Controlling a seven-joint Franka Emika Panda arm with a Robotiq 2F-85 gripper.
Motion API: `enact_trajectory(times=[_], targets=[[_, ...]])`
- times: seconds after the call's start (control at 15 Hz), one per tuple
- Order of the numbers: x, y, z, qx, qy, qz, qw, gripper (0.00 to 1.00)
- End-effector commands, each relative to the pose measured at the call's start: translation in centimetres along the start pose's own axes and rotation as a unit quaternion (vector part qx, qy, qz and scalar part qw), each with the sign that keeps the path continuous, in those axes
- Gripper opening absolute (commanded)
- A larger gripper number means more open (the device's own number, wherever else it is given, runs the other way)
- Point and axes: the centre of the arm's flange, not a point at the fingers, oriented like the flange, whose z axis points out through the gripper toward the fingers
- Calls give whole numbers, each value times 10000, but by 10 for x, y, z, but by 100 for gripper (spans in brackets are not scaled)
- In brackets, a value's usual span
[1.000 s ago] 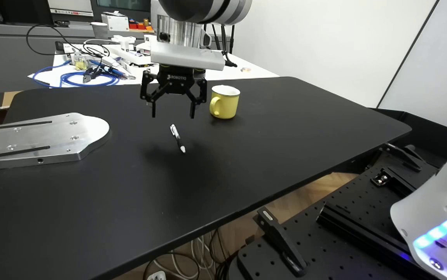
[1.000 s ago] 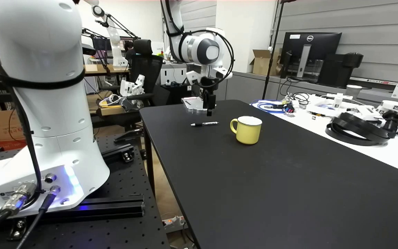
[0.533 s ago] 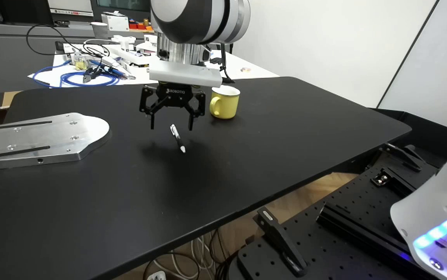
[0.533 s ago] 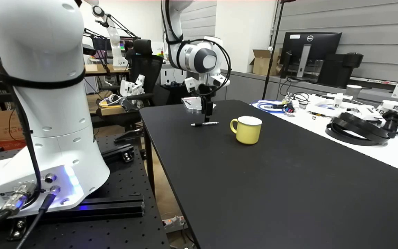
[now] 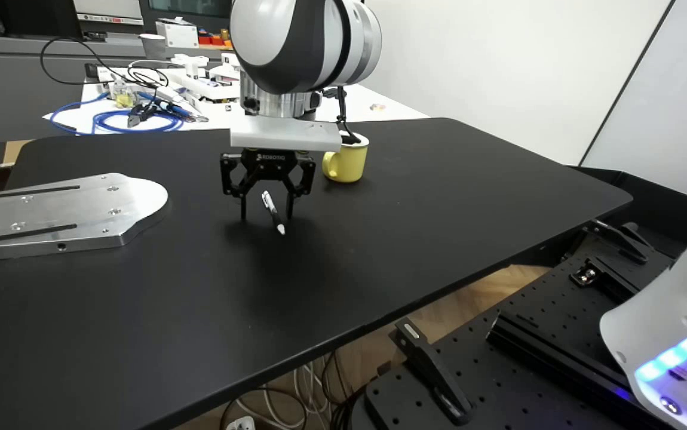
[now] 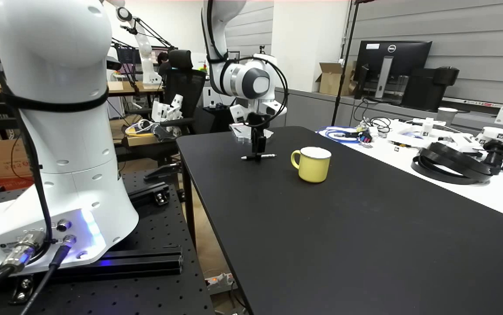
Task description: Put the pen in the cup
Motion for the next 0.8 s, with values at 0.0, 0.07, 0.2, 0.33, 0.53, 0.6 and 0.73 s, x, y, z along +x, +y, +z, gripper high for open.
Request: enact_trajectory(times=[0.0, 0.07, 0.2, 0.33, 0.53, 0.6, 0.73], targets=[[0, -4, 2, -82, 101, 80, 9999, 45], [1, -4, 0, -99, 119, 83, 9998, 40], [3, -5, -4, -107, 166, 76, 9998, 26], [4, -4, -9, -131, 207, 83, 9997, 13], [11, 4, -15, -168, 145, 219, 9995, 0], [17, 7, -18, -180, 124, 303, 9993, 1], [31, 16, -30, -182, 85, 478, 9987, 3]])
